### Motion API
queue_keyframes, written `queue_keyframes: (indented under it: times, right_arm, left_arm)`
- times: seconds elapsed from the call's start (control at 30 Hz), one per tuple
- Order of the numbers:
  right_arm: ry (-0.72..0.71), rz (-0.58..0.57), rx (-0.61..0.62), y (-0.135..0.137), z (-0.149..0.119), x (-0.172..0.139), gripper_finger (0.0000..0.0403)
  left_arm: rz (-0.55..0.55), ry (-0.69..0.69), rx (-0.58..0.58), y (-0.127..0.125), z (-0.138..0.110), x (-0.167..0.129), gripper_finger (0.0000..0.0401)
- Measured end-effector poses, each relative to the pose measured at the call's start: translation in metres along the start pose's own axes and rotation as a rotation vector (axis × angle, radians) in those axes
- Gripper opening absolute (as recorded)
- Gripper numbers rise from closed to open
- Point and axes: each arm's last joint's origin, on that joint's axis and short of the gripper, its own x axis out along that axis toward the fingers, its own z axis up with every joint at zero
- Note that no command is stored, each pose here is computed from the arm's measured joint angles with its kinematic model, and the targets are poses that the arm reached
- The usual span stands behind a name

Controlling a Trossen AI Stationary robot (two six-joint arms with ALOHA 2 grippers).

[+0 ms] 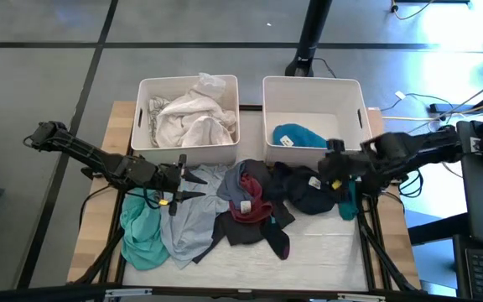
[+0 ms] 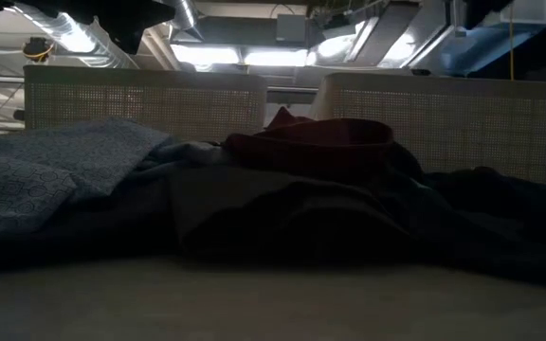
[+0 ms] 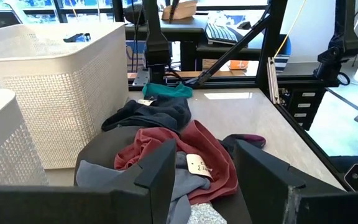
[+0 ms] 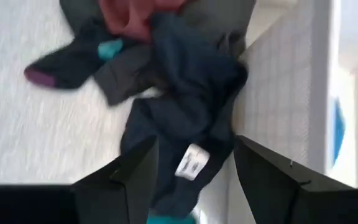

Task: Sort clothes
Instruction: Put the blue sock into the right white bin

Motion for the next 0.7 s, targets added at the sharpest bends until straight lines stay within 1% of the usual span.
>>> queue_keyframes:
  times: [0.13,0.2,0.4,0.57,0.7]
  right_arm:
    - [0.089,-0.030,0.050,0.014,-0.012,0.015,0.0209]
    - [0.141,-0.022,0.087,0.020,-0.019,0.026,0.0209]
    - [0.358,0.005,0.160,0.031,-0.049,0.068,0.0209]
    - [0.511,0.067,0.242,0.037,-0.075,0.102,0.0209]
    - [0.584,0.110,0.287,0.040,-0.091,0.124,0.0209]
  left_arm:
    - [0.000,0.000,-0.001,0.000,0.000,0.000,0.0153]
    - [-0.001,0.001,-0.002,0.000,0.000,0.000,0.0153]
    - [-0.001,0.000,0.000,0.000,0.000,0.000,0.0153]
    - [0.000,0.000,0.000,0.000,0.000,0.000,0.0153]
    - [0.000,-0.004,-0.001,0.000,0.000,0.000,0.0153]
